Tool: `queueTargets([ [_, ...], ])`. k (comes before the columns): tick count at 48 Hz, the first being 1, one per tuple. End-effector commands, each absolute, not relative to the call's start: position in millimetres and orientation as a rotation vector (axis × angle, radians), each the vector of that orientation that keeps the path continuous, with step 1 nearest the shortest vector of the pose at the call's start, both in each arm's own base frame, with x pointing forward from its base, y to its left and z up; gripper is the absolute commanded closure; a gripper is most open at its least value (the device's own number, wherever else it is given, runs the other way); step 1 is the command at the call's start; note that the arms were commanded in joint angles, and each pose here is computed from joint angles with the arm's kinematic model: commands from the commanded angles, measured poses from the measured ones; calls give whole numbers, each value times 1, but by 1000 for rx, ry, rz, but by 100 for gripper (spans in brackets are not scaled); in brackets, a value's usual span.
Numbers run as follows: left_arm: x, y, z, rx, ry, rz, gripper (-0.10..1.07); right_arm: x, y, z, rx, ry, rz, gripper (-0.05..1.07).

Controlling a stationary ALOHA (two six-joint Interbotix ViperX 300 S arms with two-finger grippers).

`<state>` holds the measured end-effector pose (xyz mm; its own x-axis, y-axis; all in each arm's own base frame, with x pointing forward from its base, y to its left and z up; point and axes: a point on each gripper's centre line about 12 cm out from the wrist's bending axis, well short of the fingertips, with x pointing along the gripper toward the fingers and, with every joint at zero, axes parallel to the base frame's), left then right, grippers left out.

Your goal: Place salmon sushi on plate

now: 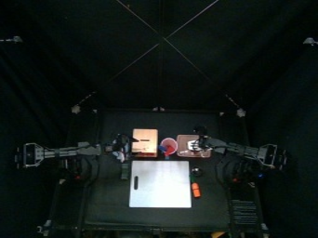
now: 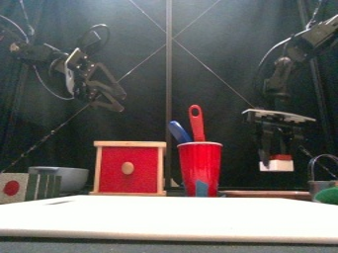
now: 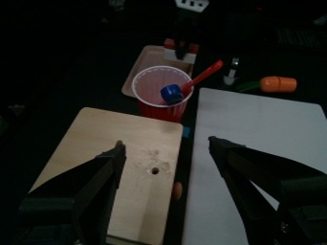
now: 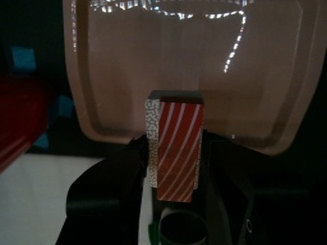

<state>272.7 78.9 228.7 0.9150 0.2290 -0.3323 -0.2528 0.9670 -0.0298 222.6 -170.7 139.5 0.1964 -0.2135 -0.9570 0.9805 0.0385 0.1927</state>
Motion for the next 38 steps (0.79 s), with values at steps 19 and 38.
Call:
queueTargets([
  [19, 274, 82, 232, -65, 335, 256, -3, 231, -193, 127, 1097, 935, -1143, 7],
  [38, 277, 80, 237, -107, 326, 264, -3, 253, -138, 225, 861, 732, -855, 3],
])
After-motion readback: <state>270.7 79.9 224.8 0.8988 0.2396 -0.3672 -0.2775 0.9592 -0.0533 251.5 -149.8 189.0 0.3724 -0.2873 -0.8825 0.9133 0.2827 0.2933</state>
